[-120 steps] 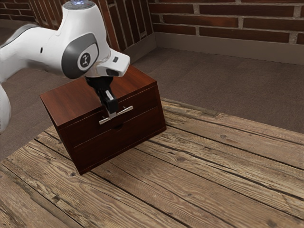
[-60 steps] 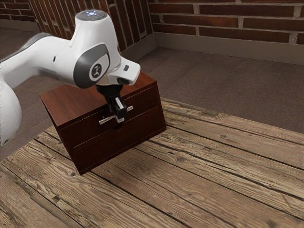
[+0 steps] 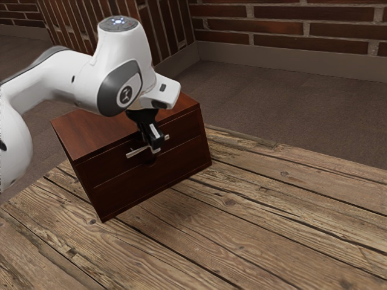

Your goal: Pull the drawer handle with one arm to open the drawer

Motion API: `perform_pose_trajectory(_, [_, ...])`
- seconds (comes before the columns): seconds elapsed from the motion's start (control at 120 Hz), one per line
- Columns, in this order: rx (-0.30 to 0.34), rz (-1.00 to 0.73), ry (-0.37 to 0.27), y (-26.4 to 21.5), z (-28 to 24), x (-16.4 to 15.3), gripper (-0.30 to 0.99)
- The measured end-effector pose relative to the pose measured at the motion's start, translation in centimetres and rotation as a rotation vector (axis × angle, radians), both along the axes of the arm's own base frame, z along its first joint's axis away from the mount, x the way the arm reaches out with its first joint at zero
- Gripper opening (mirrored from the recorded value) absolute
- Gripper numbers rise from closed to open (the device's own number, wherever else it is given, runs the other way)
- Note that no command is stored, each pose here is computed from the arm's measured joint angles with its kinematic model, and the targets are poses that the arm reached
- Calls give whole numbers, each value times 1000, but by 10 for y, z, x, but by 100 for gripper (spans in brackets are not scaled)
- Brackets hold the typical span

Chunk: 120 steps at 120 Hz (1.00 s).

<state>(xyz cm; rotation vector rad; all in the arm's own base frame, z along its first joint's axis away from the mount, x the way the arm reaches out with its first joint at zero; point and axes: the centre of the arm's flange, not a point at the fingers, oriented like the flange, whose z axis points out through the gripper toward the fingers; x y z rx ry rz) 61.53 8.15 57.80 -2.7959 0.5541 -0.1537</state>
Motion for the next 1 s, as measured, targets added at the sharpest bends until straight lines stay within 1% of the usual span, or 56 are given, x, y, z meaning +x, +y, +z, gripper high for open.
perform_pose_trajectory(0.308, [0,5,8,1,-12,1,19])
perform_pose_trajectory(0.492, [0,6,4,2,-13,0,14])
perform_pose_trajectory(0.65, [-7,11,13,5,-17,-3,13])
perform_pose_trajectory(0.708, [-5,8,16,1,-18,-5,12])
perform_pose_trajectory(0.817, [17,3,9,-11,-9,-17,10])
perform_pose_trajectory(1.0, [17,-4,11,-19,-11,-20,11])
